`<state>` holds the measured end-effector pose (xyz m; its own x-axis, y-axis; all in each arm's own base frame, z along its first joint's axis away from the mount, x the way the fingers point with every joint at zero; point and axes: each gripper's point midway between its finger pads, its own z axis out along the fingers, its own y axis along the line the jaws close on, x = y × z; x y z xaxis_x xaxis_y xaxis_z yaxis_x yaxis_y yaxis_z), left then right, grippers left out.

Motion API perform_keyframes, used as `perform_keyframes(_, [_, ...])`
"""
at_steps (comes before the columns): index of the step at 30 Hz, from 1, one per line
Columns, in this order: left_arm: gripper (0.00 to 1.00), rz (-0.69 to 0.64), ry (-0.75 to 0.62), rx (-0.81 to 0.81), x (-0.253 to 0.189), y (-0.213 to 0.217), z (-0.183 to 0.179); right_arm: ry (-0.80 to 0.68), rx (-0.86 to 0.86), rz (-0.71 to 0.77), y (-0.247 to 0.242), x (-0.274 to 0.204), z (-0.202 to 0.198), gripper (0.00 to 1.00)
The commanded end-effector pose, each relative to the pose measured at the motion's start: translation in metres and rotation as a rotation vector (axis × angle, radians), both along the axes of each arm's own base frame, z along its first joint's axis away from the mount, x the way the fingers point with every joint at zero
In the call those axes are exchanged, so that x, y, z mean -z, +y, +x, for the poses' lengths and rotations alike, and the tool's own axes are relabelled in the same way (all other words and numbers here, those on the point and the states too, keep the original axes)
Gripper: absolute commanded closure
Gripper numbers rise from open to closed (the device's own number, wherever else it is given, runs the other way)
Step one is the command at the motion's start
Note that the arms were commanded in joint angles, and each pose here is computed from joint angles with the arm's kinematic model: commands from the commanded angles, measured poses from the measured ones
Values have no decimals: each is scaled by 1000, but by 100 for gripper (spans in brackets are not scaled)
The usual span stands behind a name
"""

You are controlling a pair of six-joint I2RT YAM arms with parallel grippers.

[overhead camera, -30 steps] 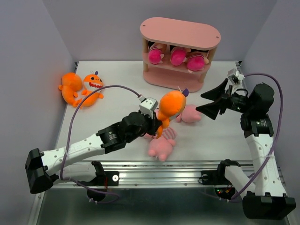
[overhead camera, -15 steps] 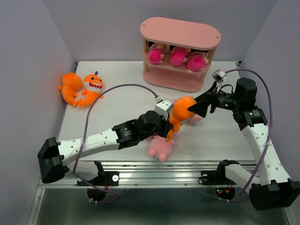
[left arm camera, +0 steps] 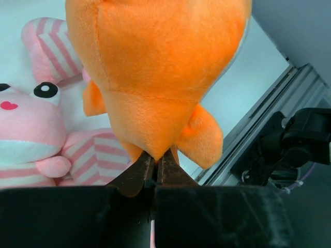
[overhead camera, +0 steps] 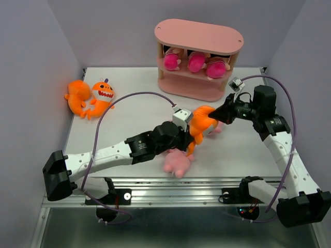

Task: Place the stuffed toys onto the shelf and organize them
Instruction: Pass the stuffed toy from the left arm to the right

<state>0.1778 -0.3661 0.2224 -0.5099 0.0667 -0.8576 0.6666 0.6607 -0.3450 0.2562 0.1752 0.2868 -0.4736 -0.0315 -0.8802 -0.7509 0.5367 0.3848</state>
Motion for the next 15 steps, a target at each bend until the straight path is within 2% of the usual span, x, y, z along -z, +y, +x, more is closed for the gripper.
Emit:
perform_keyframes(1, [59,-312,-89,-9,-84,-1,-2,-86,-27,38,5,-28,-9,99])
perform_keyframes(3, [35,-381,-69,-15,-88,6,-7,-102,-30,75,1,-41,-11,99])
perform_keyframes(5, [21,-435,-56,2,-88,16,-14,-98,-47,105,0,-48,-12,99])
perform_keyframes(10, [19,-499,-8,6,-85,39,-21,-100,-149,181,8,-67,-20,99])
perform_keyframes(15, [18,-590,55,83,-72,52,-36,-165,-257,279,16,-96,-36,99])
